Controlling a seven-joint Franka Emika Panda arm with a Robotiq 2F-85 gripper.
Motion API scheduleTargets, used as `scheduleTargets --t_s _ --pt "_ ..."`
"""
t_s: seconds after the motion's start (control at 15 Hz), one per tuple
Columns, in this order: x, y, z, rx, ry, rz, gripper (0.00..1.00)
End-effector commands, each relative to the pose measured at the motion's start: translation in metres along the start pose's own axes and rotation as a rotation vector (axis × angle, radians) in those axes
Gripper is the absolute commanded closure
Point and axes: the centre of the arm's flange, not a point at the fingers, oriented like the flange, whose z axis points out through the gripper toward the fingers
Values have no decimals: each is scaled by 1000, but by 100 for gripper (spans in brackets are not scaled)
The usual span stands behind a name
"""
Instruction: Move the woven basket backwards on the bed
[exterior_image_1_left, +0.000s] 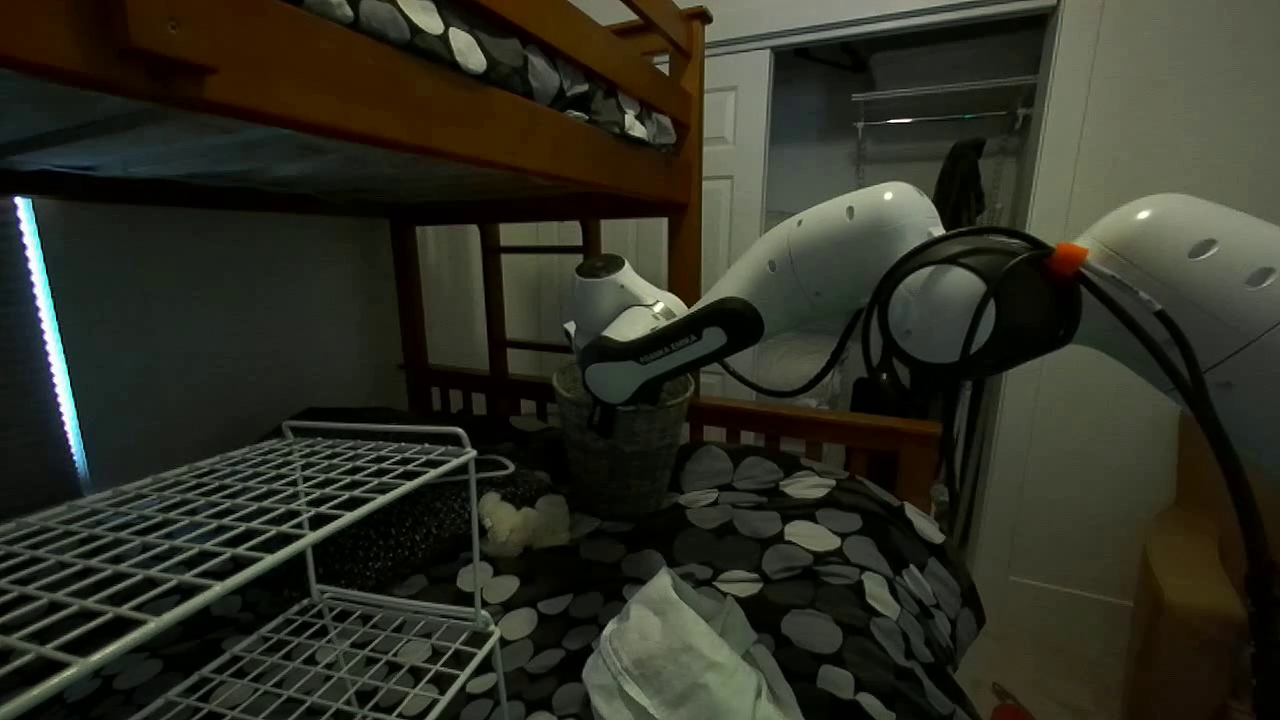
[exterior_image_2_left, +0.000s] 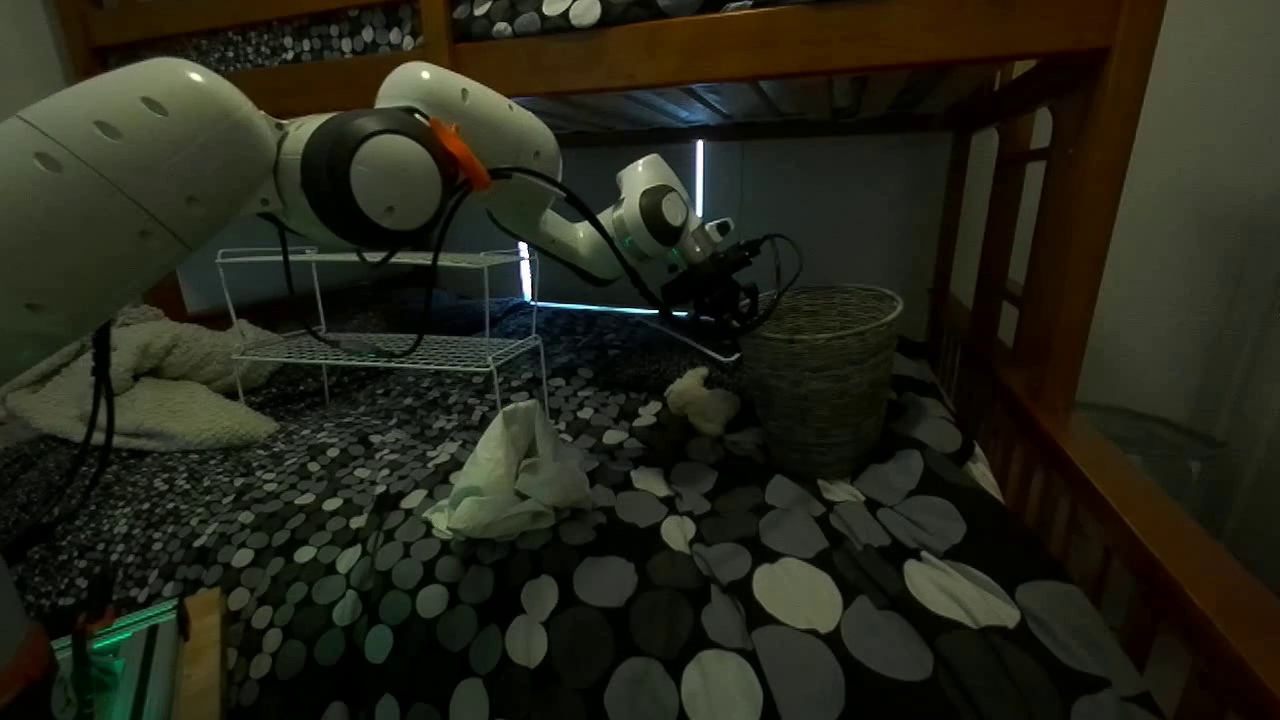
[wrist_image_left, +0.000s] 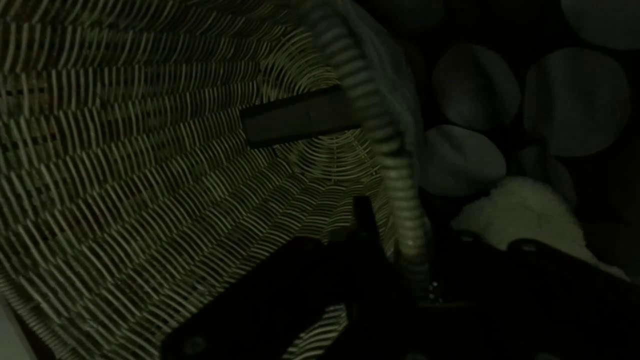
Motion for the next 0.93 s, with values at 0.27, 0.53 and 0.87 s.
scheduleTargets --t_s 0.27,0.53,0.87 --pt "16 6 -71 -6 -70 169 13" --pt "-3 -35 -121 101 -123 345 0" --pt "-22 -83 -159 162 -70 378 0"
